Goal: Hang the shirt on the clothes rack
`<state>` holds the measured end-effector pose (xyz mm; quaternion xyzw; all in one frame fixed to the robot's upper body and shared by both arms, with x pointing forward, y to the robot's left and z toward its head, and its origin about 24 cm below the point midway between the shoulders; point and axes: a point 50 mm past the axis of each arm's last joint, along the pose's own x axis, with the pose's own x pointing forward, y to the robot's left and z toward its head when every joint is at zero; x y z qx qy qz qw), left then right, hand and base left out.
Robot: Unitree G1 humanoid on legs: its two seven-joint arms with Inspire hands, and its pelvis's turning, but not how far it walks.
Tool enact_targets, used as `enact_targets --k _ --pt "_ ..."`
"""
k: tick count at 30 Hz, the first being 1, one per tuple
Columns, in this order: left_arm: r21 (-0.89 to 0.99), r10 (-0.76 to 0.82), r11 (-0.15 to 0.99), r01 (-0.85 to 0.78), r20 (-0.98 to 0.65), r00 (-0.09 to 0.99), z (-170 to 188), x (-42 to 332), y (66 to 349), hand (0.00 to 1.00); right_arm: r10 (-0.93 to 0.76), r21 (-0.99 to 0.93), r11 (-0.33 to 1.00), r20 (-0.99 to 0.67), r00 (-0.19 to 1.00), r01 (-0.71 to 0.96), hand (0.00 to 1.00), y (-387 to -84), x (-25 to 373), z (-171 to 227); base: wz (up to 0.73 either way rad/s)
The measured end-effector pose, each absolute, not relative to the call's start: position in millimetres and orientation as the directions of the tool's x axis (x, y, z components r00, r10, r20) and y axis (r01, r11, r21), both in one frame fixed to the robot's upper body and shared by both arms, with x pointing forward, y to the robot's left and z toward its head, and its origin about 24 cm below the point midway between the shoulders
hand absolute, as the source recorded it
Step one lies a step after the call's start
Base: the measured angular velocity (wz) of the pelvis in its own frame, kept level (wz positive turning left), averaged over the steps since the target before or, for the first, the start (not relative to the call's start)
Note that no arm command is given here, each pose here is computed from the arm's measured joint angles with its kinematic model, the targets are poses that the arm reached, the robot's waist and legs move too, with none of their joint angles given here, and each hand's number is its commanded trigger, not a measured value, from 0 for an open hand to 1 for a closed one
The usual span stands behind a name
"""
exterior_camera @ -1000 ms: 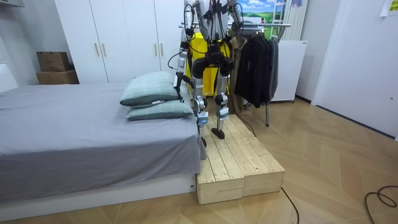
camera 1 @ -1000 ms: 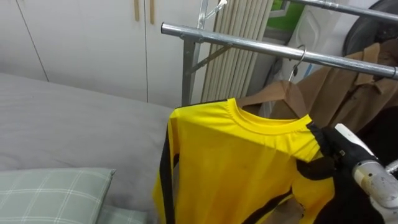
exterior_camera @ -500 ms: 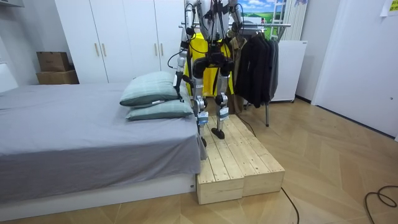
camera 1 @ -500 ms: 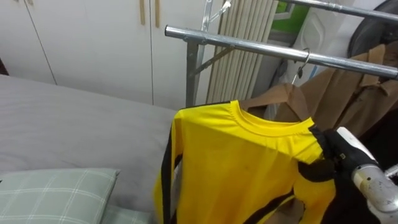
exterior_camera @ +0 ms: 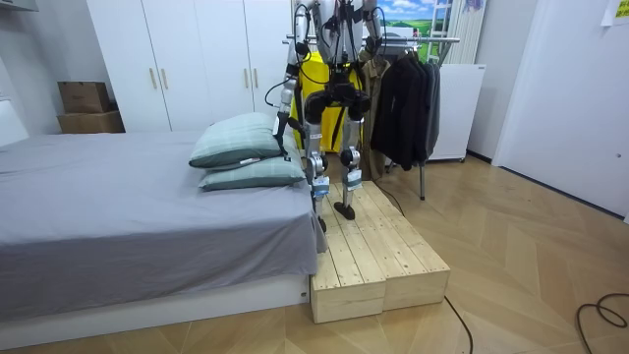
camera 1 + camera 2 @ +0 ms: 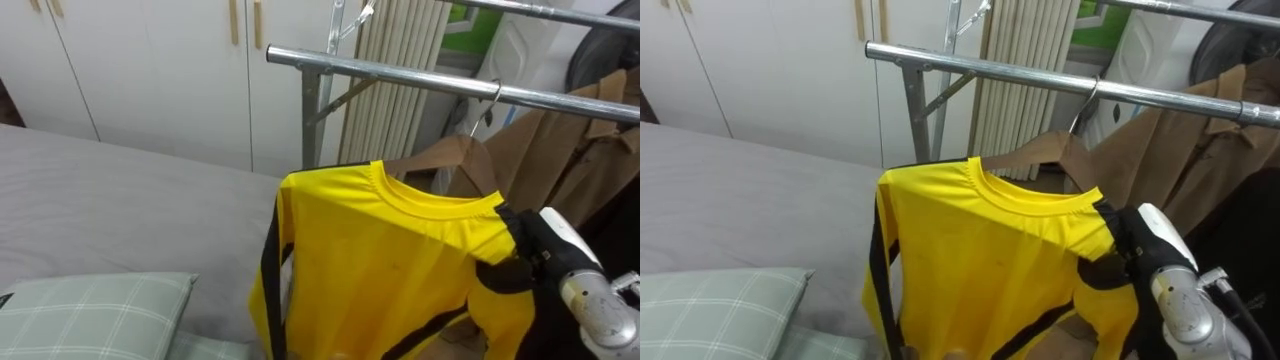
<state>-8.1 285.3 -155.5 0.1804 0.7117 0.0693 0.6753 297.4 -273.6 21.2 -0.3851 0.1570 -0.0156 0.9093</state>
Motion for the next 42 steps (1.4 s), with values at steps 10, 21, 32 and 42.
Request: enact_targets --k 10,21,32,42 --pt "0.333 0.341 0.929 0.16 -0.94 -0.025 -157 -9 281 0.0 -0.189 -0.671 0.733 -0.361 0.913 -0.113 0.0 -275 285 -5 0.02" --pt "0.332 0.339 0.933 0.139 -0.94 -0.027 -157 -9 280 0.0 -0.198 -0.649 0.755 -0.365 0.91 -0.096 0.0 -273 283 -11 0.0" --pt "0.34 0.345 0.932 0.124 -0.938 -0.027 -157 -9 282 0.0 -0.199 -0.621 0.78 -0.362 0.911 -0.077 0.0 -264 282 -17 0.0" --pt "0.341 0.347 0.932 0.123 -0.938 -0.027 -157 -9 282 0.0 -0.205 -0.617 0.785 -0.349 0.914 -0.059 0.0 -264 282 -17 0.0"
